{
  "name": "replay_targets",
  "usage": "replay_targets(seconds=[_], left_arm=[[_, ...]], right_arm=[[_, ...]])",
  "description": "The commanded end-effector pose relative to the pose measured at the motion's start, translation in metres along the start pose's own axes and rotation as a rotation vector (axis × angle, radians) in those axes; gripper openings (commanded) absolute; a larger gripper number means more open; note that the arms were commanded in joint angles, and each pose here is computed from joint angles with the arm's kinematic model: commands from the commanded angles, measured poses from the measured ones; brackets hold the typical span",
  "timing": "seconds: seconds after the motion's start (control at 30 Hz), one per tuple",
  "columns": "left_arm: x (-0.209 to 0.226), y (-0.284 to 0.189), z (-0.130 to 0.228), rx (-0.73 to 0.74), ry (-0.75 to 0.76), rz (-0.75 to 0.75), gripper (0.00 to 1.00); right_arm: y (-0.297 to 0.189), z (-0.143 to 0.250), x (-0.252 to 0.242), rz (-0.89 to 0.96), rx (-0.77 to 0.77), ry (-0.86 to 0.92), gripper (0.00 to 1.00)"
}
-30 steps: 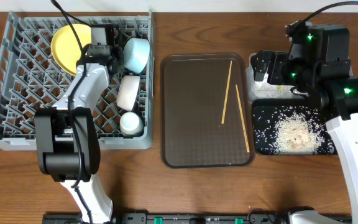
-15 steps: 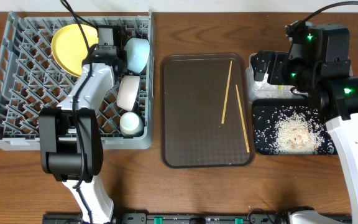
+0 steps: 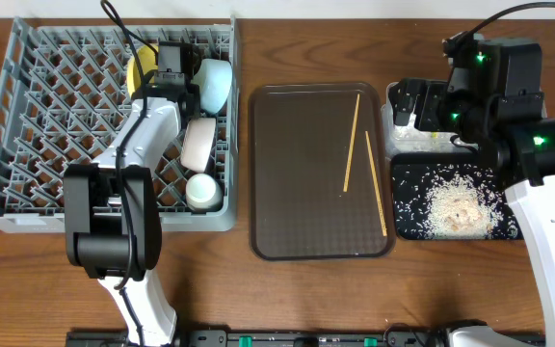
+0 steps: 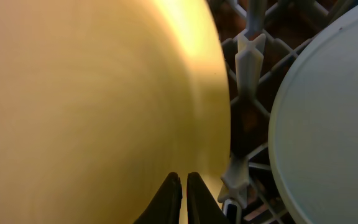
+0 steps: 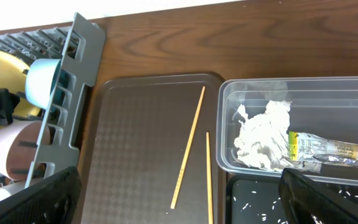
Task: Sort waste into correct bins and load items into the dishwasher
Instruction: 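Open the left gripper and withdraw from the plate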
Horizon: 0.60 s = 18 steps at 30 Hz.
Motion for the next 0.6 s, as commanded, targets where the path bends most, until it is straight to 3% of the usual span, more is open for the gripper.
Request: replay_targets(seconds=[0.0,0.33,0.47,0.57], left_arm=[[-0.002,0.008,0.012,0.036,0.012,0.000,0.08],[0.002,-0.040,-0.036,-0.130,-0.049,0.049,0.09],[0.003,-0.080,-0.059,-0.214,-0.080,0.116,0.21],[-0.008,-0.126,-0.073,-0.264,-0.087,0.277,0.26]], right_arm=[[0.000,0.000,-0.003,0.010,0.001,0.014,0.99],[0.000,0.000,-0.003,0.010,0.001,0.014,0.99],[0.000,0.000,-0.003,0.010,0.001,0.014,0.99],[0.000,0.000,-0.003,0.010,0.001,0.014,0.99]])
Point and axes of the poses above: each gripper's point midway between its finger pads, its own y axis out along the fingers, its own x axis along the line the jaws close on, z = x × y, the point moved 2 cm from there along -y, back along the fingers, and after that the axes turned 14 degrees about -y, right-handed, at the moved point
